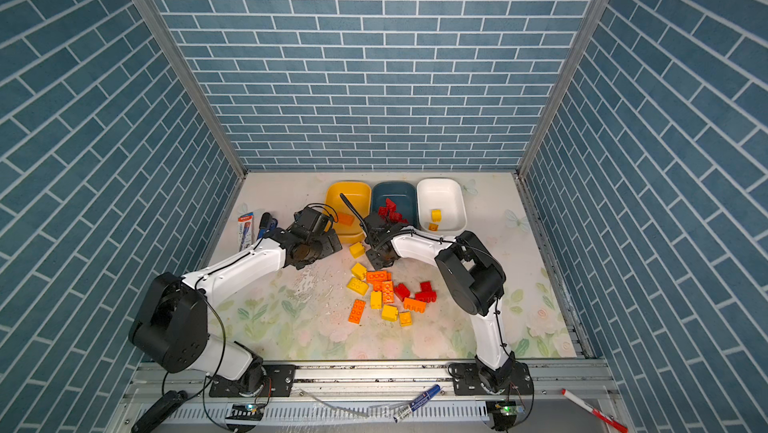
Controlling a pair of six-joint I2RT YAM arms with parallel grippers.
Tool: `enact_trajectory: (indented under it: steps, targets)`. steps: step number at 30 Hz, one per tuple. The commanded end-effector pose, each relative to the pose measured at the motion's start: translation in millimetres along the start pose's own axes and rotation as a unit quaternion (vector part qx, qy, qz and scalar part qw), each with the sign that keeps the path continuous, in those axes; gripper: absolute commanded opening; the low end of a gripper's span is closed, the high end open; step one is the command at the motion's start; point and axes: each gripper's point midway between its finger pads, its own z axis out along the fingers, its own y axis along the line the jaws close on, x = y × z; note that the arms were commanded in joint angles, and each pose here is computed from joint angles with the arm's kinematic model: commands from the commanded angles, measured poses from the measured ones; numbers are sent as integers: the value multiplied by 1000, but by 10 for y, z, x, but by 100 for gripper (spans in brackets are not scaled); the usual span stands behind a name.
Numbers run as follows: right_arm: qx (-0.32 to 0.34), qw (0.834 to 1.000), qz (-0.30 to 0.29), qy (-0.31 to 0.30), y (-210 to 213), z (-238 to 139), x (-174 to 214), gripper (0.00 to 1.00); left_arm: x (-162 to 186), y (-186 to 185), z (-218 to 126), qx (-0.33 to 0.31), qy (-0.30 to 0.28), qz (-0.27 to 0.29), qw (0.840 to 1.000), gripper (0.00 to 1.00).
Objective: Sort the legos into containers by color
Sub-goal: 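Drop the orange brick into the yellow tub with the right gripper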
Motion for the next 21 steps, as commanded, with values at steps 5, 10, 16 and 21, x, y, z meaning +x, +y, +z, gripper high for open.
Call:
enact_trajectory:
  steps: [5, 10, 16, 21]
  targets:
    - [-80, 982, -50, -163, 310, -656, -704, 29, 7, 192, -89, -21, -13, 5, 1000, 99]
    - [-94, 973, -49, -207, 394, -639, -1156, 30, 48, 250, -87, -30, -9, 0, 1000, 99]
    - [-54, 966, -38, -248, 321, -469, -1764, 35, 65, 282, -93, -35, -6, -1, 999, 99]
    - [-59, 971, -35, -229, 348, -446, -1833, 59, 49, 341, -142, -41, -13, -3, 999, 99]
